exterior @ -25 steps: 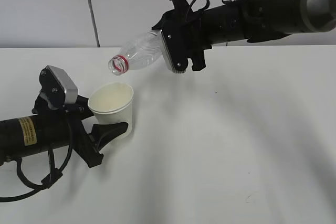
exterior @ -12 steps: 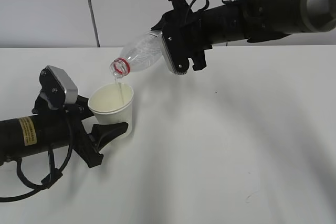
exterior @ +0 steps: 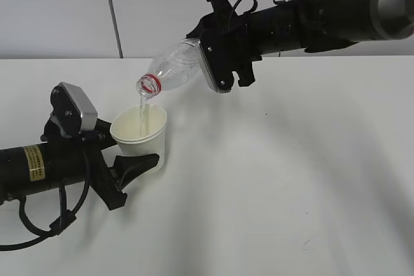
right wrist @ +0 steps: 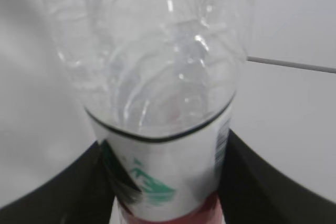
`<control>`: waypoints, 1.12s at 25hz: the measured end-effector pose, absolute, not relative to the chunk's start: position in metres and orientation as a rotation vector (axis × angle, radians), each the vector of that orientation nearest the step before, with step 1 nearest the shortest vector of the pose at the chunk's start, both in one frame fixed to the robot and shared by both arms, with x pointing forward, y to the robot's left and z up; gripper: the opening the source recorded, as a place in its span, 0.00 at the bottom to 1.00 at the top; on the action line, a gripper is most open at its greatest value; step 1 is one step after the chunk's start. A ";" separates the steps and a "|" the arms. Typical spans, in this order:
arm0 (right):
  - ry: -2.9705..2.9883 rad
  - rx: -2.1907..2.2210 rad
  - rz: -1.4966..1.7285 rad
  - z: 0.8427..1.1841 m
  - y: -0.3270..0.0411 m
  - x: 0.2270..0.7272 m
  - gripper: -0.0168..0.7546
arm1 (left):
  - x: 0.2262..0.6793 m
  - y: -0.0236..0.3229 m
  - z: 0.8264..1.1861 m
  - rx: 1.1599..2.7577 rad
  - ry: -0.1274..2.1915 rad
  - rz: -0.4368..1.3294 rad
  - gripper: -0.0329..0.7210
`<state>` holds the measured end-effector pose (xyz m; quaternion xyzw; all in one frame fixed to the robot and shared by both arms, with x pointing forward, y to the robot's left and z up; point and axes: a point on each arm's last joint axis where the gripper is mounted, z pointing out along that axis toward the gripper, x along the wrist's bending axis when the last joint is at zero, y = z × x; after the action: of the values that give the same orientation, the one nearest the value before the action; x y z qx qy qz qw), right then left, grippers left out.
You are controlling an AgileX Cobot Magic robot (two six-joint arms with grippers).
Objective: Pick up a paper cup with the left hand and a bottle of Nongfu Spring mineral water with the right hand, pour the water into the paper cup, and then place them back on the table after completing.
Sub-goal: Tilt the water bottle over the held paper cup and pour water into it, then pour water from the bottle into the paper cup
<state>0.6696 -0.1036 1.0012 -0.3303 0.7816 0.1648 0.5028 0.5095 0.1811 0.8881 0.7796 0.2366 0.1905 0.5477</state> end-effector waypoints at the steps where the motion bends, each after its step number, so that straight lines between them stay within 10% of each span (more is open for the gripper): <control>1: 1.884 -0.805 0.394 1.001 -0.104 0.670 0.54 | 0.510 0.181 0.888 1.847 0.561 0.451 0.61; 28: 1.854 -0.861 0.338 1.001 -0.104 0.670 0.54 | 0.507 0.180 0.887 1.872 0.522 0.431 0.61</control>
<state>0.6702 -0.1045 1.0011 -0.3575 0.7698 0.1402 0.5099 0.5068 0.1796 0.8869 0.7891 0.2198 0.1815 0.5442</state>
